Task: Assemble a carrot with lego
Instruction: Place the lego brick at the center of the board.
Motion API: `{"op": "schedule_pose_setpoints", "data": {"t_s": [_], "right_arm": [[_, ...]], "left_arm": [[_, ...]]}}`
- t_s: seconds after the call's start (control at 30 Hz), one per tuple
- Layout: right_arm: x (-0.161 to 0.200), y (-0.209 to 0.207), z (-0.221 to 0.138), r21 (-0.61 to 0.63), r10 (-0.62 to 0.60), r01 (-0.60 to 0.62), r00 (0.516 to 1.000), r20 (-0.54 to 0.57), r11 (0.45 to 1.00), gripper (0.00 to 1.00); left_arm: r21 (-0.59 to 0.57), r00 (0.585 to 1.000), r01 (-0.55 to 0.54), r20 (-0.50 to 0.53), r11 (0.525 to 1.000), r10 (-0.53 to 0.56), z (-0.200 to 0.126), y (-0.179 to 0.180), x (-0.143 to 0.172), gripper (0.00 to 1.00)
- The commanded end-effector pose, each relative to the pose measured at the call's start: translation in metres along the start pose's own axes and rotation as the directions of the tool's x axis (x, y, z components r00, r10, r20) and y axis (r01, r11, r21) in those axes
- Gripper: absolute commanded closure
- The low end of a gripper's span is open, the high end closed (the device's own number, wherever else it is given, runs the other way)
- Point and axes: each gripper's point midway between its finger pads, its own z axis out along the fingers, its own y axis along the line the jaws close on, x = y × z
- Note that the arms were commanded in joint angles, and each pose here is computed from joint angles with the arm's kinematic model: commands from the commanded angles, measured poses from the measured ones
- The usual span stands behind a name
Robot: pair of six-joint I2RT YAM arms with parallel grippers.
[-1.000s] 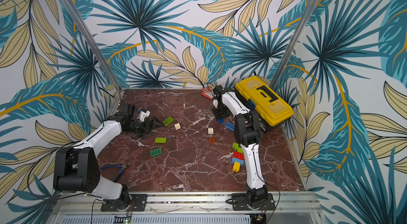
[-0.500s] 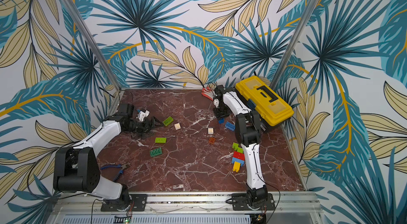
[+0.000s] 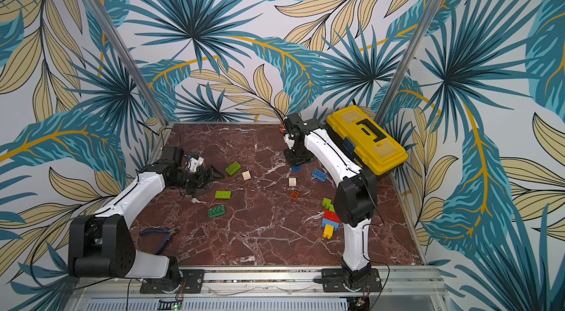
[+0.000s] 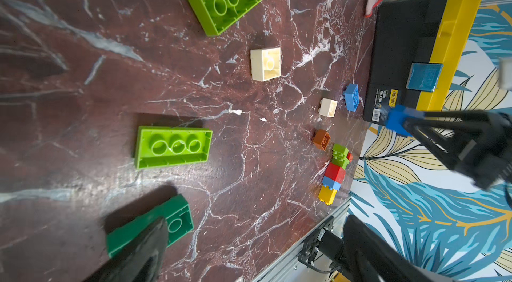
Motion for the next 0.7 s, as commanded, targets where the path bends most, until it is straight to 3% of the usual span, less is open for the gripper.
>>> {"op": "schedule_pose_setpoints", "data": {"t_s": [0.0,0.17,0.4,0.67], "right_arm": [[0.038,0.039,-0.002,-0.022,0.003,-0.005,0.997,-0.077,1.000,0.71],[0.067,0.097,0.006,-0.052,-0.053,0.048,0.994,-0.100,0.997,0.71],[0.084,0.164,0.044,-0.086,-0.145,0.134,0.979,-0.140,0.987,0.71],[0.085,0.181,0.087,-0.056,-0.158,0.150,0.971,-0.179,0.987,0.70]], "left_arm": [[-0.012,1.000,0.017,0.006,1.000,-0.017,-0.010,0.003,0.012,0.01],[-0.005,0.999,-0.017,0.039,1.000,0.018,-0.021,-0.004,0.016,0.01],[-0.019,0.998,-0.034,0.045,0.999,0.035,-0.021,-0.002,0.014,0.01],[-0.045,0.998,-0.033,0.050,0.998,0.035,-0.019,0.003,0.009,0.01]]}}
